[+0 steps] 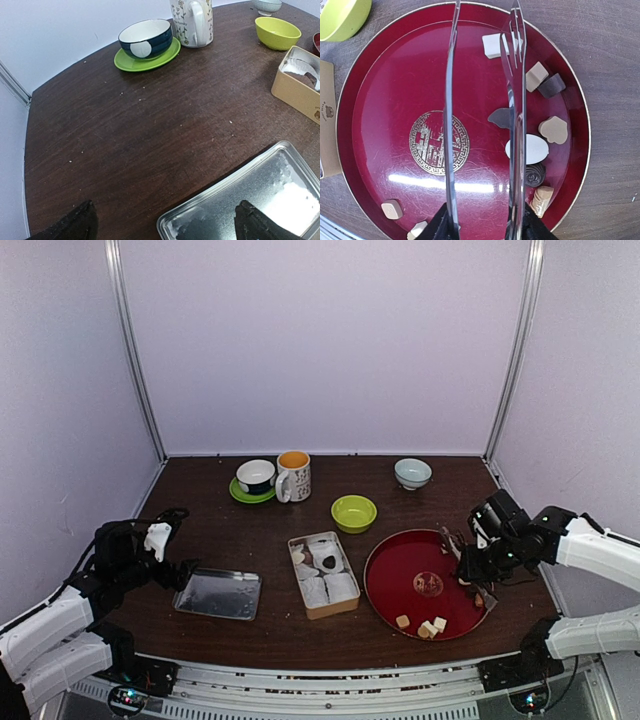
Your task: Pack the chocolate
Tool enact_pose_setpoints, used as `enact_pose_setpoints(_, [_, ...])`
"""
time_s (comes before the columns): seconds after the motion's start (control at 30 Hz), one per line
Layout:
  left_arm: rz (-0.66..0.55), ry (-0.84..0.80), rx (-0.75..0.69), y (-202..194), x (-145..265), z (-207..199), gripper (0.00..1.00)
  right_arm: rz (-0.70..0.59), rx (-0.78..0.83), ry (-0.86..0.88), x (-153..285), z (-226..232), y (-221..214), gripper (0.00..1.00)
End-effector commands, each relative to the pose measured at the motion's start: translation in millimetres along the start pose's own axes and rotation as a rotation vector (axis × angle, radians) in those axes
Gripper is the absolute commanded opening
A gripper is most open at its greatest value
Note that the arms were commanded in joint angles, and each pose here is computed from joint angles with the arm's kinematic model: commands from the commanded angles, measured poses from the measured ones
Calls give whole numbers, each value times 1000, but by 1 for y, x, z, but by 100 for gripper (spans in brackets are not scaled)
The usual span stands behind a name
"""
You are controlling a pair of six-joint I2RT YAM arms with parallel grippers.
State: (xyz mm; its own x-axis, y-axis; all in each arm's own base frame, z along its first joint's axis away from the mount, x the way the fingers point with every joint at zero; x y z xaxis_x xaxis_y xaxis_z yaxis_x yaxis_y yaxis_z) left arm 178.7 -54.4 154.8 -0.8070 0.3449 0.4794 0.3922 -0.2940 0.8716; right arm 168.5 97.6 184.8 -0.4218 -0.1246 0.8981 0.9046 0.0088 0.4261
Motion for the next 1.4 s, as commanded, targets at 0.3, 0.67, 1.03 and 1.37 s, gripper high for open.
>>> enact_pose_setpoints(0.3, [-43,-4,-13,8,2,1,98,37,-106,-39,-5,-12,-6,45])
enact_pose_setpoints(0.67, [-42,-7,-14,8,2,1,98,54,-115,-15,-16,-9,0,48])
enact_pose_setpoints(1.03, [-45,-8,-16,8,2,1,98,82,-96,35,-25,2,11,48])
enact_pose_setpoints(1.37, [-46,-8,-16,8,2,1,98,130,-56,78,-35,10,14,46])
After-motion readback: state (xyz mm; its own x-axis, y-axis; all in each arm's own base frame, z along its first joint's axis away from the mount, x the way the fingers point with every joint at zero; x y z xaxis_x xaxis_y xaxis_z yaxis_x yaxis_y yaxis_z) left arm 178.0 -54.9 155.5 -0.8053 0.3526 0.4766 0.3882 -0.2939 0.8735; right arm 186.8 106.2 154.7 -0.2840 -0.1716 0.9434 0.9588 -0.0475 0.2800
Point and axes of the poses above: each gripper's point midway between its finger pads, its own x axis back along the fingers, its own z axis along the line the jaws close on, y = z × x, the point moved 10 cm from there along x, back along the fingers, and after that the axes turned 5 degrees about x, right-handed, at the moved point
